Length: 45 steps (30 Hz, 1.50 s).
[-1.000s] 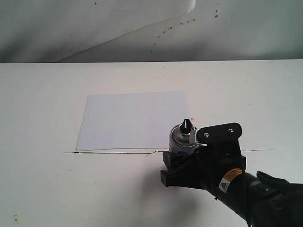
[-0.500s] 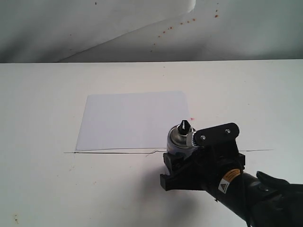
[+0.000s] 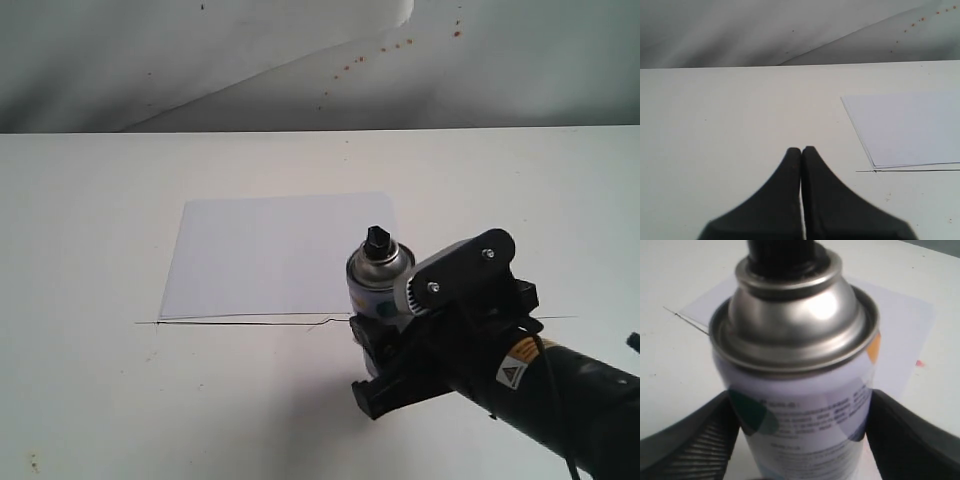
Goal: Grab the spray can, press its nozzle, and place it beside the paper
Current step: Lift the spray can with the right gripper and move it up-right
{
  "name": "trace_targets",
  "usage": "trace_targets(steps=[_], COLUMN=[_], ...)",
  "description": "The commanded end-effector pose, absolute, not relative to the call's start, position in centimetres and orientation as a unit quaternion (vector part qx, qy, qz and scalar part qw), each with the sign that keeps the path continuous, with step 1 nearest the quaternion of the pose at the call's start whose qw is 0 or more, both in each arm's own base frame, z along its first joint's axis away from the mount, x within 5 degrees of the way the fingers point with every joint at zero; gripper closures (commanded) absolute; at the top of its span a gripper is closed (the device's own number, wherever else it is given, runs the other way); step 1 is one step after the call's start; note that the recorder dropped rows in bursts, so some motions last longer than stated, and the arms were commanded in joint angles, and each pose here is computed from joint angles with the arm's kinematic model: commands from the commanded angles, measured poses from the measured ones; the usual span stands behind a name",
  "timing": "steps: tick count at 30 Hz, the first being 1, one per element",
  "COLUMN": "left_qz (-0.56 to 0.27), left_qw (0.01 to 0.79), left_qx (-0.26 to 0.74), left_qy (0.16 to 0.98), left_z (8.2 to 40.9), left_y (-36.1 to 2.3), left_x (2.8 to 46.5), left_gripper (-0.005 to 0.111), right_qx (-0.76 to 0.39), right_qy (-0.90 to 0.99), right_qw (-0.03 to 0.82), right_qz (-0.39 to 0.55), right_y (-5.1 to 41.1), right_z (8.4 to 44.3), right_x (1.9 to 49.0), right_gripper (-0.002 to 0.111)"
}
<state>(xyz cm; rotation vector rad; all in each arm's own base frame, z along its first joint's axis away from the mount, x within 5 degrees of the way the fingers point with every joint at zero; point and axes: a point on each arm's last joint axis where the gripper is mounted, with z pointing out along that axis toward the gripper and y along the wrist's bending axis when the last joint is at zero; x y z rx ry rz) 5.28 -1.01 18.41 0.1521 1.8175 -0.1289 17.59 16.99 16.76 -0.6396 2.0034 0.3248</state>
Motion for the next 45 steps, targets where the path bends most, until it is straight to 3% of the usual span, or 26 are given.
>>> trace_targets(steps=[1, 14, 28, 34, 37, 41, 45], left_qz=[-0.058, -0.058, -0.058, -0.058, -0.058, -0.058, -0.058], left_qw=[0.616, 0.616, 0.616, 0.616, 0.616, 0.616, 0.616], left_qx=[0.067, 0.067, 0.067, 0.067, 0.067, 0.067, 0.067], left_qy=[0.783, 0.783, 0.783, 0.783, 0.783, 0.783, 0.783], left_z=[18.4, 18.4, 18.4, 18.4, 18.4, 18.4, 18.4], left_y=[-1.0, -1.0, -1.0, -1.0, -1.0, -1.0, -1.0], left_x=[5.3, 5.3, 5.3, 5.3, 5.3, 5.3, 5.3], left_gripper=[0.107, 0.107, 0.107, 0.107, 0.107, 0.107, 0.107], right_qx=[-0.288, -0.305, -0.365, -0.422, -0.421, -0.402, -0.451], right_qy=[0.793, 0.766, 0.782, 0.735, 0.741, 0.806, 0.790], right_qw=[0.521, 0.550, 0.484, 0.504, 0.503, 0.418, 0.407], right_qz=[0.128, 0.133, 0.148, 0.165, 0.143, 0.118, 0.082], right_y=[16.7, 15.4, 15.7, 18.2, 18.3, 16.5, 16.0], right_z=[18.9, 22.2, 21.7, 26.3, 26.0, 23.8, 25.1], right_x=[17.3, 16.0, 14.8, 16.0, 17.5, 21.0, 22.3], right_gripper=[0.108, 0.108, 0.108, 0.108, 0.108, 0.108, 0.108])
